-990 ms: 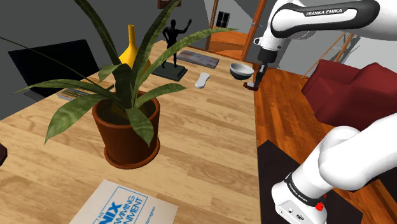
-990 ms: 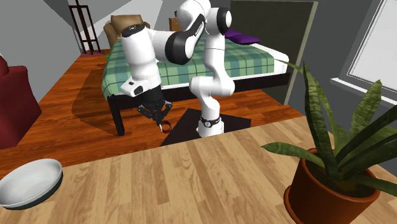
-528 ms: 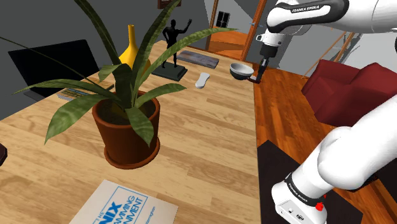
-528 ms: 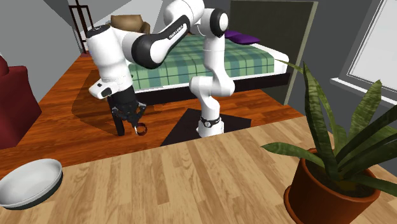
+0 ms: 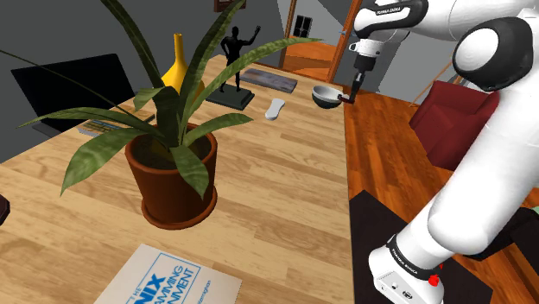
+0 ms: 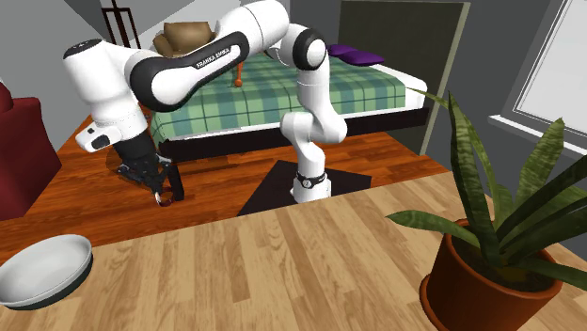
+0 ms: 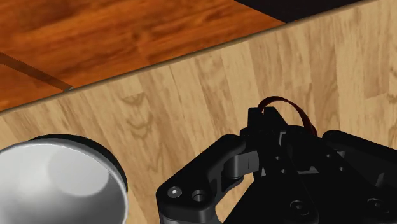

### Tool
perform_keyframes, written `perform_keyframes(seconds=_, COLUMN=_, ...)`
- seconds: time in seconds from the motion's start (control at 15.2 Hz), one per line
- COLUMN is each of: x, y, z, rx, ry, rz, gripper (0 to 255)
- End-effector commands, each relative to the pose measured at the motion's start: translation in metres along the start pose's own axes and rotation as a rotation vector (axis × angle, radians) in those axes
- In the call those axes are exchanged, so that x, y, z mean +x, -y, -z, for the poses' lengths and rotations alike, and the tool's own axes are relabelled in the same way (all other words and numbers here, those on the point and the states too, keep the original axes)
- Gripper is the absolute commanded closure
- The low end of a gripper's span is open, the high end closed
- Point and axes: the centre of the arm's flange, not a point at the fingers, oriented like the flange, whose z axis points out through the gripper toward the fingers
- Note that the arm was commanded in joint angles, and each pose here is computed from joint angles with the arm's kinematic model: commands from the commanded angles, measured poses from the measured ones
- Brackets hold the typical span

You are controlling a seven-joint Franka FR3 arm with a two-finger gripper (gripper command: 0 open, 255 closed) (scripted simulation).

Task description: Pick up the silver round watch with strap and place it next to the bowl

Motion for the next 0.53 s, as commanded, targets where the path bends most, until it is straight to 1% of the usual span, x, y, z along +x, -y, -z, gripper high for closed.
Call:
perform_keyframes(seconds=0.0, x=0.003, y=-0.027, z=0.003, rx=0.000, ry=0.000, rz=0.002, gripper=255)
perform_keyframes(seconds=0.46, x=0.012, y=-0.119, z=0.012, rx=0.000, ry=0.000, rz=0.002, gripper=255)
